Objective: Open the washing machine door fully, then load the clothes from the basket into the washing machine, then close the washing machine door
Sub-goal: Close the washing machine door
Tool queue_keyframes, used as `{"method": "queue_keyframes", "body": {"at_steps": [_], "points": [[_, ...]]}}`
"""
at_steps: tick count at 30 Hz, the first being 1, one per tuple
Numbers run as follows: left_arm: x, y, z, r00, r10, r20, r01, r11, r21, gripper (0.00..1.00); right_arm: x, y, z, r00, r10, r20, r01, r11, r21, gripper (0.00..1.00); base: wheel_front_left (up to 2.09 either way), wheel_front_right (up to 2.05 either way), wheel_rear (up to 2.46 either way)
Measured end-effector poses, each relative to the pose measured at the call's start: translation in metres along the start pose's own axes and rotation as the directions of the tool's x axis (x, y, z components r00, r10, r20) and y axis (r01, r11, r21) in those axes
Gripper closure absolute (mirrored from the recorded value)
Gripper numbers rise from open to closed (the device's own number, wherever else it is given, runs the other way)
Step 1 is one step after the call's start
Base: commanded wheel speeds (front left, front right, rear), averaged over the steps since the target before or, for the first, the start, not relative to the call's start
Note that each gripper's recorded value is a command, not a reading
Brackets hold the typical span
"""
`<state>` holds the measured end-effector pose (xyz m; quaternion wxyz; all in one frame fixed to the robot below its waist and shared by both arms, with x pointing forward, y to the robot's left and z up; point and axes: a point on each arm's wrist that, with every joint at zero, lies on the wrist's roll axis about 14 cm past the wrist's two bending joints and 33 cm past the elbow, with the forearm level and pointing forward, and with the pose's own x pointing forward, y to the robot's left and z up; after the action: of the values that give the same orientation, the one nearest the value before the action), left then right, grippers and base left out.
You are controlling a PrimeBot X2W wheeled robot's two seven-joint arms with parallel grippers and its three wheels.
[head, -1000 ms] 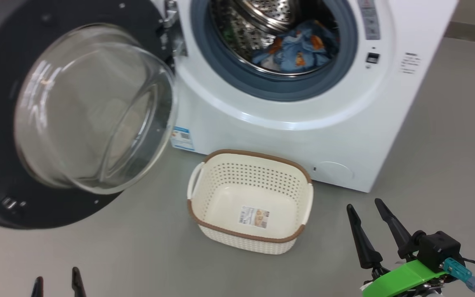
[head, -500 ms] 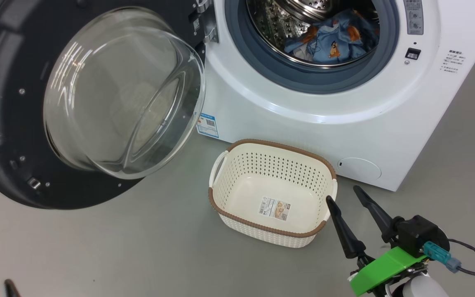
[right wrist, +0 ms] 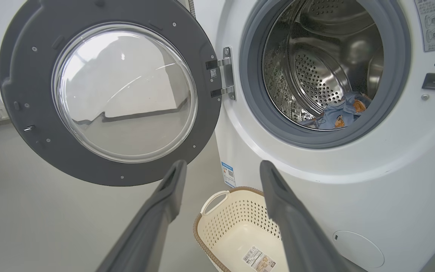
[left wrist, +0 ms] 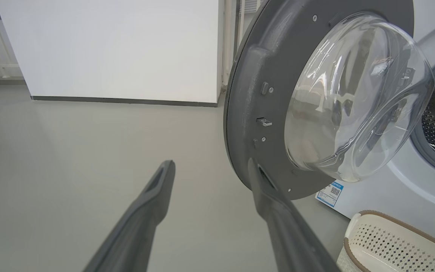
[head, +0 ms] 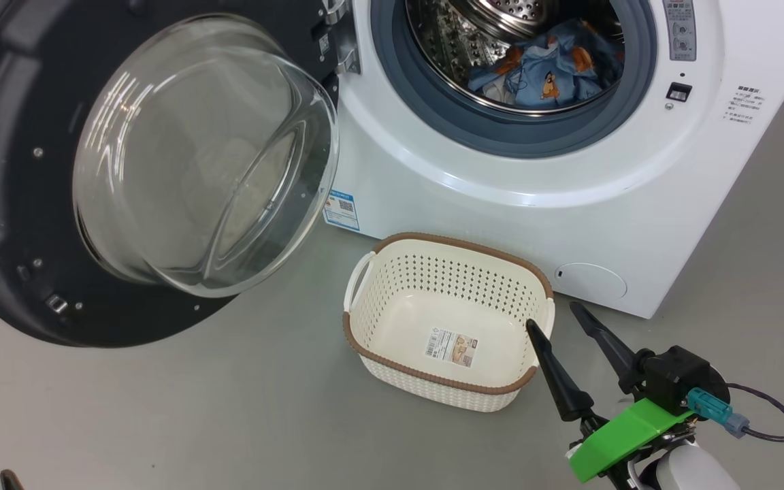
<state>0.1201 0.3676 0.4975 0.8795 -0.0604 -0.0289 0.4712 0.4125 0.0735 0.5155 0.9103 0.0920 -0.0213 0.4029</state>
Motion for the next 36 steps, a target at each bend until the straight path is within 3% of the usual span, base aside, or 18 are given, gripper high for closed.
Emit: {"method": "queue_keyframes", "body": {"at_steps": [5,6,7,8,22,36], "points": [[0.0,-0.002,0.0,1.0,-0.01,0.001,0.01,1.0,-0.005,0.0,-0.001,-0.002,0.002,1.0,-0.006,0.004,0.006,1.0,-0.003,0.0,0.0,0.0,0.0],[0.0,-0.003,0.0,1.0,-0.013,0.002,0.013,1.0,-0.015,0.15,-0.001,-0.002,0.003,1.0,-0.009,0.006,0.009,1.0,-0.003,0.0,0.0,0.0,0.0],[0.0,-0.004,0.0,1.0,-0.02,0.002,0.02,1.0,-0.018,0.73,-0.001,-0.003,0.003,1.0,-0.011,0.007,0.011,1.0,-0.004,0.0,0.0,0.0,0.0],[0.0,-0.005,0.001,1.0,-0.022,0.004,0.022,1.0,-0.021,1.0,-0.001,-0.003,0.003,1.0,-0.012,0.008,0.012,1.0,-0.004,0.0,0.0,0.0,0.0],[0.019,0.009,0.035,0.993,-0.01,0.115,0.018,0.997,-0.074,1.0,-0.001,-0.006,0.004,1.0,-0.025,0.012,0.025,1.0,0.005,0.0,0.0,0.0,0.0],[0.077,0.017,0.075,0.964,-0.002,0.266,0.068,0.968,-0.241,1.0,-0.002,-0.017,-0.003,0.999,-0.049,0.006,0.049,0.999,0.022,0.0,0.0,0.0,0.0]]}}
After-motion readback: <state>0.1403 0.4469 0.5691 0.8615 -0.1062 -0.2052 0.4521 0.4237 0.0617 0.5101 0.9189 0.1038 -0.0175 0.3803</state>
